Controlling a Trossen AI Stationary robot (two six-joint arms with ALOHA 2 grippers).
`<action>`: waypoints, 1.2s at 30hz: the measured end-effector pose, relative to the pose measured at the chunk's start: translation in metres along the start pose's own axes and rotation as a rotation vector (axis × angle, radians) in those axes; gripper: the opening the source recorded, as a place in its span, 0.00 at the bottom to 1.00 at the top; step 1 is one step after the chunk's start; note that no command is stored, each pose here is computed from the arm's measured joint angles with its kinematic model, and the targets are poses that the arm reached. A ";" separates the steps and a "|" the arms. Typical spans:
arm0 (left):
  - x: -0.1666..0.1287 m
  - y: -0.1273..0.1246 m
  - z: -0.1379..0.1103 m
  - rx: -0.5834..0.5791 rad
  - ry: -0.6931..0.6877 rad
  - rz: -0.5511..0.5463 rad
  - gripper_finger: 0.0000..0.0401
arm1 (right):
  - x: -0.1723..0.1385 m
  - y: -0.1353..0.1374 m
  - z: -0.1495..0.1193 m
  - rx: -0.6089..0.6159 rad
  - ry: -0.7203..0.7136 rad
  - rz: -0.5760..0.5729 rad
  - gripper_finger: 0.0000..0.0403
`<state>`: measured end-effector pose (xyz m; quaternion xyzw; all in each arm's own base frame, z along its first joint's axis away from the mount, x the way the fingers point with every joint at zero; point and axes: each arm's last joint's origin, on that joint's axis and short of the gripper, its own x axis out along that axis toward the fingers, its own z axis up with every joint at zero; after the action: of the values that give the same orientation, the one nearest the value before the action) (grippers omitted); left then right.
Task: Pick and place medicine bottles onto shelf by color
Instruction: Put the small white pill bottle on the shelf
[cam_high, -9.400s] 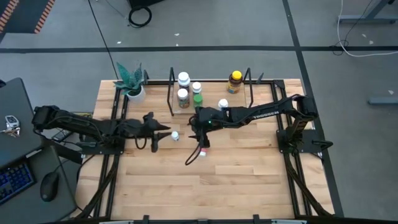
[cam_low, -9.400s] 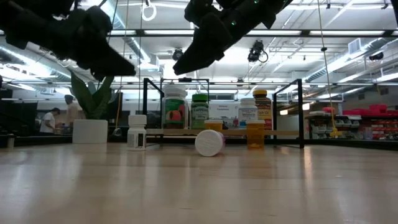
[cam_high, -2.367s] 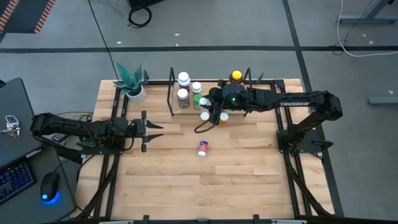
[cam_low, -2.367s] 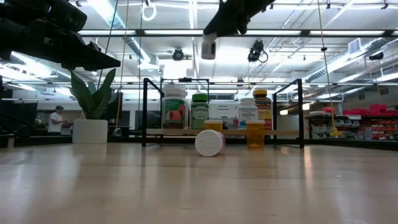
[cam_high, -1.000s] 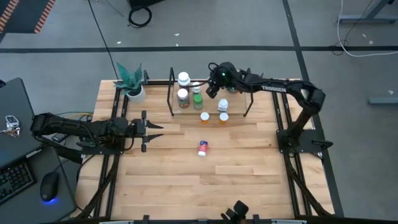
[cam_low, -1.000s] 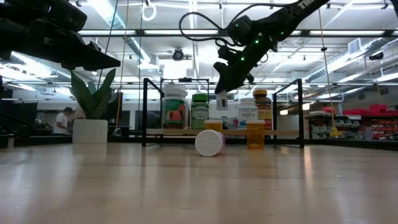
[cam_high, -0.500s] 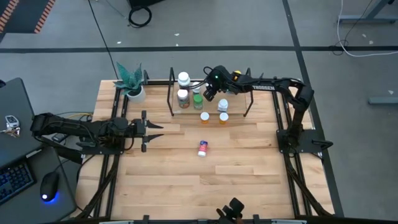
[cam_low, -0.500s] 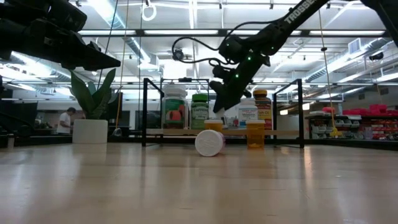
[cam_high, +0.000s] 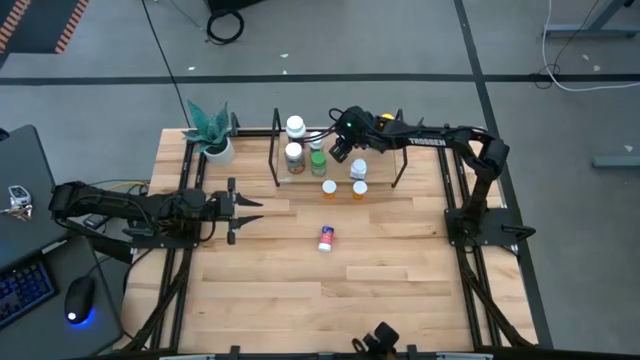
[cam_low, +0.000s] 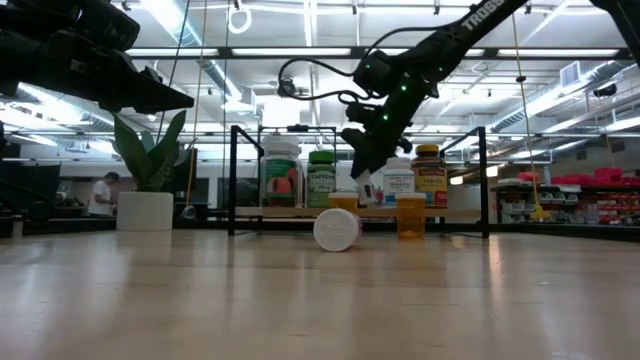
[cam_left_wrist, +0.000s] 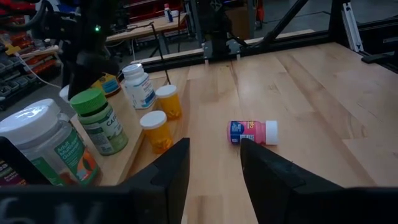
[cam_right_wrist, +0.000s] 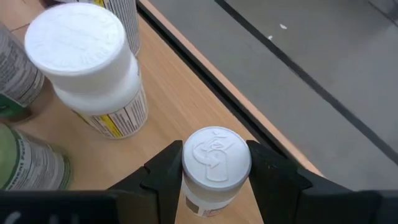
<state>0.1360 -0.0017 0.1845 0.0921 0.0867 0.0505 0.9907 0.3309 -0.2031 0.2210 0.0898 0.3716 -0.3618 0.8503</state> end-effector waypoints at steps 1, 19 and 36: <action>0.000 0.000 0.000 0.000 0.000 0.000 0.38 | 0.000 0.001 0.000 -0.009 -0.005 -0.005 0.43; 0.000 0.000 0.000 0.000 0.000 0.000 0.37 | 0.001 0.000 0.009 -0.010 -0.094 0.120 0.43; 0.000 0.000 0.000 0.000 0.000 0.000 0.35 | 0.009 0.005 -0.009 -0.011 -0.089 0.111 0.43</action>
<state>0.1360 -0.0017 0.1845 0.0921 0.0868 0.0505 0.9907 0.3333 -0.2000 0.2078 0.0894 0.3299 -0.3157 0.8851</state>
